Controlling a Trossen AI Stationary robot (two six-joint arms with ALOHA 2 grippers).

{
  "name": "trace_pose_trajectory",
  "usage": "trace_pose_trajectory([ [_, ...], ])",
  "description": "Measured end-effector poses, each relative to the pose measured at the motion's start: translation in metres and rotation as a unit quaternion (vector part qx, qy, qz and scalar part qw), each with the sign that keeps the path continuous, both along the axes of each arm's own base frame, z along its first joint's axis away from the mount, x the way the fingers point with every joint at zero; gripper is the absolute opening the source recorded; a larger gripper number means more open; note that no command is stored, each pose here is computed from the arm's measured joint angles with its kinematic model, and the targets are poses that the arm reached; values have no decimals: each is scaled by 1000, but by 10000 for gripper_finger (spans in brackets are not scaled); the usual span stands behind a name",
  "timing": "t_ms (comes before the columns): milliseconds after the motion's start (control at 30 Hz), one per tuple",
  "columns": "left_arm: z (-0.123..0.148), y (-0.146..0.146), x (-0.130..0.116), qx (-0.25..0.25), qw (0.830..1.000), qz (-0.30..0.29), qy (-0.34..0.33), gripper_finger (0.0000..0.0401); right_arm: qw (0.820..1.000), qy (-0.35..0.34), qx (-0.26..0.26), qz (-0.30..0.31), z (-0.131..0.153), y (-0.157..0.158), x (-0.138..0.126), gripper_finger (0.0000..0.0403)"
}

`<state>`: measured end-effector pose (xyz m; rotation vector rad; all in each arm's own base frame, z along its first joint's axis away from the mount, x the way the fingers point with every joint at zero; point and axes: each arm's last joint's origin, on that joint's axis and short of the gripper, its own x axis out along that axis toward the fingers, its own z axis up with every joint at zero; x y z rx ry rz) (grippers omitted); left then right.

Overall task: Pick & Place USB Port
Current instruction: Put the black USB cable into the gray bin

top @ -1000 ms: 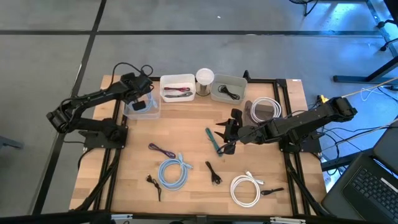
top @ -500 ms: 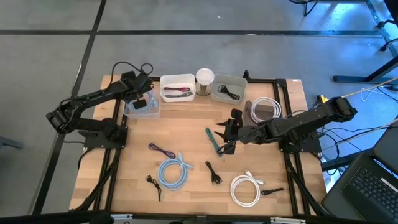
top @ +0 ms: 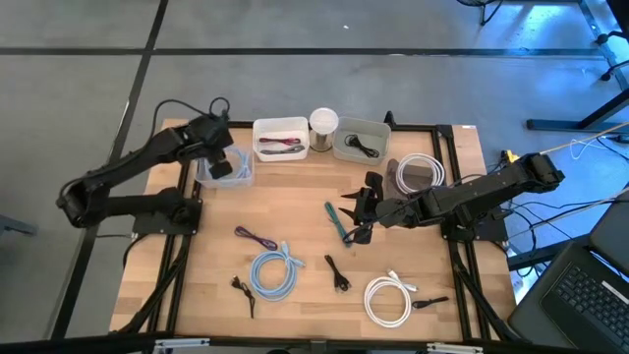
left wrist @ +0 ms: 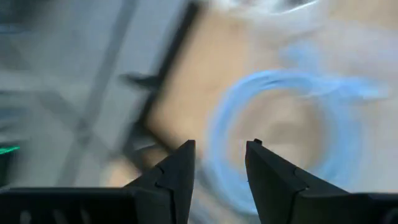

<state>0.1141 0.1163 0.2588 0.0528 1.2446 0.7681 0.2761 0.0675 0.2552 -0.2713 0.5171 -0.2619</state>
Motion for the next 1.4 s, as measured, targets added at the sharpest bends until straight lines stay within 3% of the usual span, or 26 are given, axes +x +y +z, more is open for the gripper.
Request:
trace_pose_trajectory([
  [67,3,-10,2,-57,995,-36,-74,134,1000,0,0,0,0,0,0,159],
  [133,7,-20,6,-114,980,-75,-146,133,1000,0,0,0,0,0,0,159],
  [233,14,-34,17,-180,946,-128,-238,129,1000,0,0,0,0,0,0,159],
  [400,24,-61,39,-250,890,-213,-316,120,1000,0,0,0,0,0,0,159],
  [500,32,-81,56,-248,861,-275,-349,115,1000,0,0,0,0,0,0,159],
  [633,44,-108,77,-173,829,-353,-398,108,1000,0,0,0,0,0,0,159],
  [733,39,-129,89,-120,803,-400,-425,103,1000,0,0,0,0,0,0,159],
  [867,25,-153,98,-89,772,-439,-450,97,1000,-4,1,0,1,0,0,159],
  [1000,6,-168,104,-91,754,-467,-453,93,999,-36,39,5,5,2,3,159],
  [1100,-4,-176,108,-98,749,-476,-450,93,991,-46,116,54,7,6,5,159],
  [1233,-11,-181,112,-112,754,-477,-437,96,972,24,206,113,-3,14,-1,159],
  [1400,-15,-182,115,-115,757,-477,-431,98,940,78,312,112,-8,26,-9,159],
])
